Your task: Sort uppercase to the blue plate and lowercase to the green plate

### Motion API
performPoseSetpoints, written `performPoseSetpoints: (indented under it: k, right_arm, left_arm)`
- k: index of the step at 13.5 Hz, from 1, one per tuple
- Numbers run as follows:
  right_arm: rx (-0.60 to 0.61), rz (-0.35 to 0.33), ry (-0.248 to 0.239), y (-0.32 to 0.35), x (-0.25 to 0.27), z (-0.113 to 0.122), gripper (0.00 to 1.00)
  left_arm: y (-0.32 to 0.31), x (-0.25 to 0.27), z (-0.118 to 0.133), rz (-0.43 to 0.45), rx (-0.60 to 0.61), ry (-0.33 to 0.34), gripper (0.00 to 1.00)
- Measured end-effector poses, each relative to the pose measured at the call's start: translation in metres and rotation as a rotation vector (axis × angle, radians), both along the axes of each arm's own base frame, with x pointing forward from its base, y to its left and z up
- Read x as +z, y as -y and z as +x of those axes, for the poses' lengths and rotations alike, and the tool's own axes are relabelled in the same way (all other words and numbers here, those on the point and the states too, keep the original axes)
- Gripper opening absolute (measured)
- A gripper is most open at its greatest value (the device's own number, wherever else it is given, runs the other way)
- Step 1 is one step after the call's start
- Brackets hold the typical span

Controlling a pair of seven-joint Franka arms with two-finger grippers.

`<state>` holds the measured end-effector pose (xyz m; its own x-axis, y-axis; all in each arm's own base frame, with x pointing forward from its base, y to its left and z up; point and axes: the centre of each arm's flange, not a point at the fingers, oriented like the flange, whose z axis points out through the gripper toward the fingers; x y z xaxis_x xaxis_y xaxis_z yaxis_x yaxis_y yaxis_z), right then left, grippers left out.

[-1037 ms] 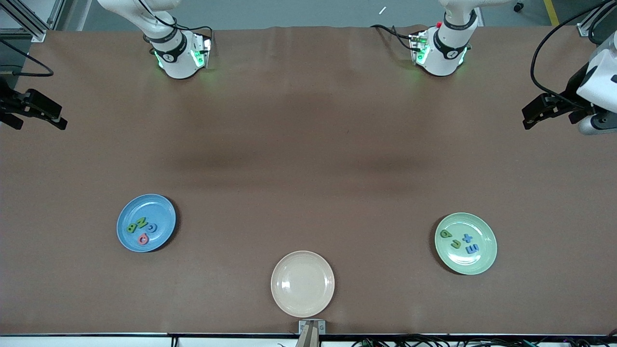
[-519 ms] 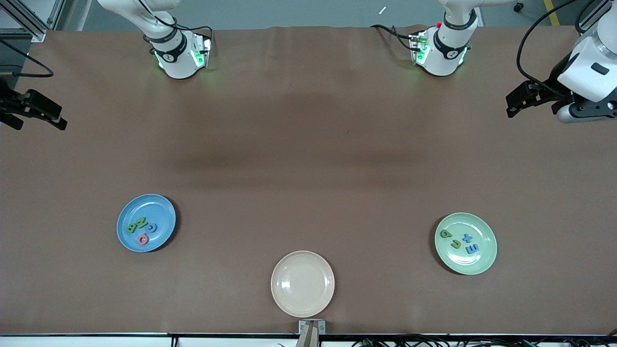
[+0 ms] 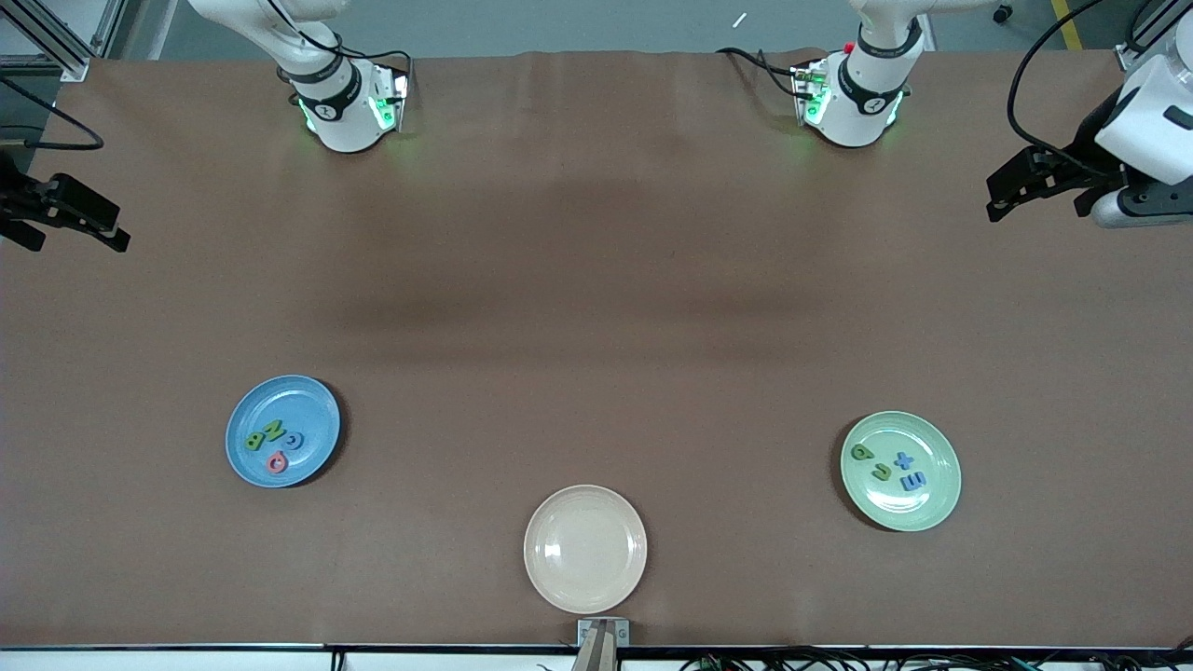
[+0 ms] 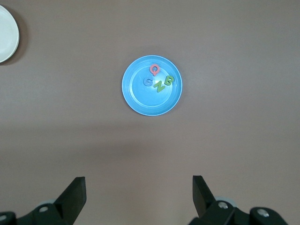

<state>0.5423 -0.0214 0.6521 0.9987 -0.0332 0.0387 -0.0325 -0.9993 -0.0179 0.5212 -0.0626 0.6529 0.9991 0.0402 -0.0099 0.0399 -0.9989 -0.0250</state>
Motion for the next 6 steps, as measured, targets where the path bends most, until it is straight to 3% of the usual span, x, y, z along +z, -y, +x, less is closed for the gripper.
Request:
performPoseSetpoints:
  k: [6]
  right_arm:
    - [-0.003, 0.000, -0.002, 0.0014, -0.0006, -0.0001, 1.00]
  left_arm:
    - [-0.0010, 0.0041, -0.0003, -0.001, 0.001, 0.005, 1.00]
